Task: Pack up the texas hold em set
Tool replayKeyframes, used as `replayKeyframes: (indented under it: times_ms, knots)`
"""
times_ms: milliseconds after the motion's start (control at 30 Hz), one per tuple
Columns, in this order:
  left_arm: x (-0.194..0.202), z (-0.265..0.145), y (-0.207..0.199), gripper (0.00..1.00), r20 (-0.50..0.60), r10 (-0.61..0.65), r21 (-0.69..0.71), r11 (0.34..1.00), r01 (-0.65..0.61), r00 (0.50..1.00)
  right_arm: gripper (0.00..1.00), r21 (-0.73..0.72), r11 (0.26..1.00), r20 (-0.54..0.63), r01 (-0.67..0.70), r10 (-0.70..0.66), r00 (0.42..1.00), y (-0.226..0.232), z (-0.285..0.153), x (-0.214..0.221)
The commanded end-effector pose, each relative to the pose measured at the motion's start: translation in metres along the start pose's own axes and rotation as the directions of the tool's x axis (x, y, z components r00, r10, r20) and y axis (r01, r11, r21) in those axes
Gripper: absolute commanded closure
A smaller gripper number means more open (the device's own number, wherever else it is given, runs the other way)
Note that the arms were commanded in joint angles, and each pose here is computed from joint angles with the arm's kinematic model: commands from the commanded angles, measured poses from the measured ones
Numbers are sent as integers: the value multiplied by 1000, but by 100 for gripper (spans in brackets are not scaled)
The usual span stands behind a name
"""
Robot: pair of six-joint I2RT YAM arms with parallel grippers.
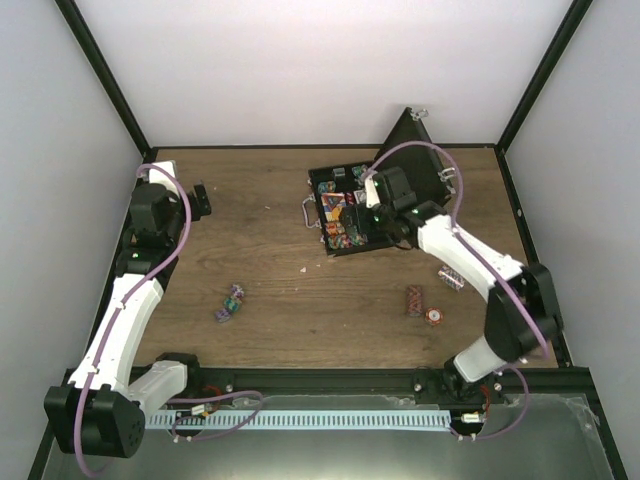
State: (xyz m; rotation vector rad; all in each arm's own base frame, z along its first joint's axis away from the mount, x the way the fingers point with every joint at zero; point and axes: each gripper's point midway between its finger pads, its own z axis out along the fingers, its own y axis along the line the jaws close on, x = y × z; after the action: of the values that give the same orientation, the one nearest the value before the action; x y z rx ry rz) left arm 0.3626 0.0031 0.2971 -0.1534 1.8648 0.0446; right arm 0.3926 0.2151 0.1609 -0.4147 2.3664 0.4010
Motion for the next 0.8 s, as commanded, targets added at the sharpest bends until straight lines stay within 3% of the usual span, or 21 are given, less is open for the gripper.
replayKeyframes:
  times_ms: [0, 133, 300, 433, 633, 767]
  knots:
    - [2, 1, 5, 0, 1, 2, -25, 1000, -2, 1000, 2, -73, 986, -94, -153, 146, 985, 16, -37, 38]
    - [2, 1, 6, 0, 3, -1, -32, 999, 1, 1000, 0, -96, 953, -180, -287, 267, 947, 20, -61, 71]
    - [3, 3, 4, 0, -4, -3, -25, 1000, 3, 1000, 0, 152, 882, -258, -446, 471, 844, -26, -70, 120]
    - [4, 3, -1, 0, -8, -2, 3, 1000, 2, 1000, 0, 18, 809, -243, -588, 573, 782, -16, -83, 117]
    - [5, 4, 4, 0, -10, -3, -22, 1000, 3, 1000, 0, 269, 709, -262, -652, 705, 659, -56, -87, 162]
    - [5, 3, 2, 0, -9, -7, -10, 1000, 7, 1000, 0, 355, 672, -296, -651, 741, 603, -68, -86, 186]
